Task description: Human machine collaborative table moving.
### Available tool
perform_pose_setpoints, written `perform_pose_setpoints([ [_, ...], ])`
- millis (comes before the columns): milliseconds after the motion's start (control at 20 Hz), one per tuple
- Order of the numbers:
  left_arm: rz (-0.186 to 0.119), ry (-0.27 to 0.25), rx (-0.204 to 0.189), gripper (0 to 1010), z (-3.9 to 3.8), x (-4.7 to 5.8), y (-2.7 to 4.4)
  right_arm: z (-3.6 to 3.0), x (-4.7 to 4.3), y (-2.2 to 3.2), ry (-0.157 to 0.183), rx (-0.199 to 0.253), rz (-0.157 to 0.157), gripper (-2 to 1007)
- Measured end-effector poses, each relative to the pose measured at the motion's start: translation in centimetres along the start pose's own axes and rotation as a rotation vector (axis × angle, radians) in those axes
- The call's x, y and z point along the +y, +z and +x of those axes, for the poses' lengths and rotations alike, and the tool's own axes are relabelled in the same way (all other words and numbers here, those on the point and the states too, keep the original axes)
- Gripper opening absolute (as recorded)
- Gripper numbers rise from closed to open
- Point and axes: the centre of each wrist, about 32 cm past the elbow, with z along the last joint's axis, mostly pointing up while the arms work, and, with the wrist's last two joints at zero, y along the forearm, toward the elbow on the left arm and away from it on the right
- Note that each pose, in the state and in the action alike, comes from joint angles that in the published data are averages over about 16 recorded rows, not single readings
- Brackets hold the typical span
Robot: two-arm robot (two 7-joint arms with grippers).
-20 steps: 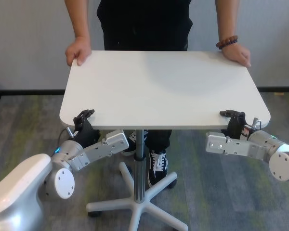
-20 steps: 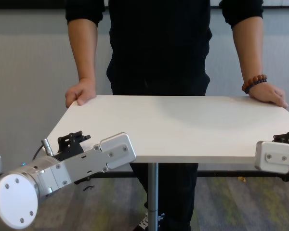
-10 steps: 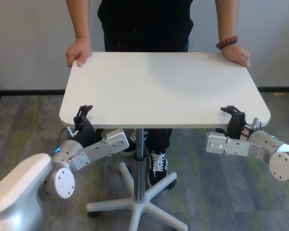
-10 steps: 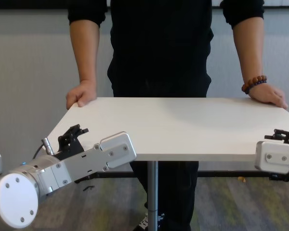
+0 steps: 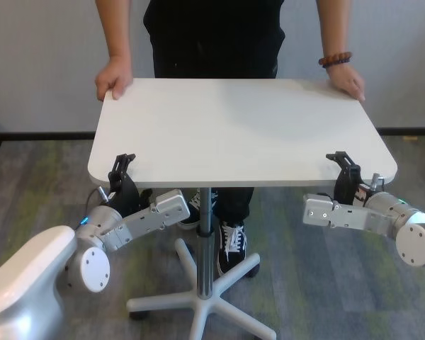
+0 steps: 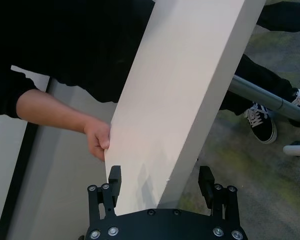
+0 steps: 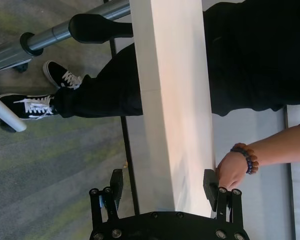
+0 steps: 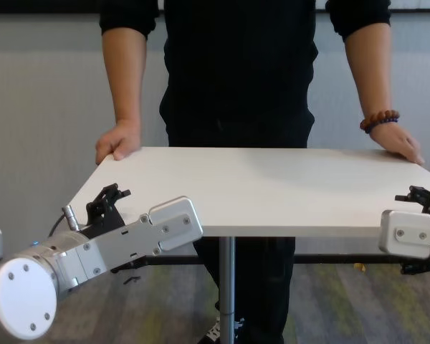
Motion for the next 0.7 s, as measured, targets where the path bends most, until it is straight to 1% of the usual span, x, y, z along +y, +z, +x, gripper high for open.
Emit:
perform_pose_setpoints([
  [150, -0.004, -0.009, 0.002, 1002, 0.28, 1.1, -0.29, -0.16, -0.64, 0.5, -0.001, -0.003, 0.007, 991],
  [350, -0.009, -0.022, 0.002, 1002, 0.72, 3.3, -0.87, -0.59, -1.98, 1.47, 0.0, -0.004, 0.018, 1001],
  [450, -0.011, -0.029, 0.005, 1002, 0.97, 4.8, -1.15, -0.9, -2.95, 2.14, -0.002, -0.003, 0.026, 1001],
  [550, -0.014, -0.032, 0.017, 1002, 1.24, 6.4, -1.37, -1.26, -4.14, 2.91, -0.01, 0.008, 0.04, 1001],
  [700, -0.018, -0.024, 0.054, 1002, 1.61, 8.8, -1.53, -1.83, -6.02, 4.04, -0.029, 0.048, 0.073, 1001],
])
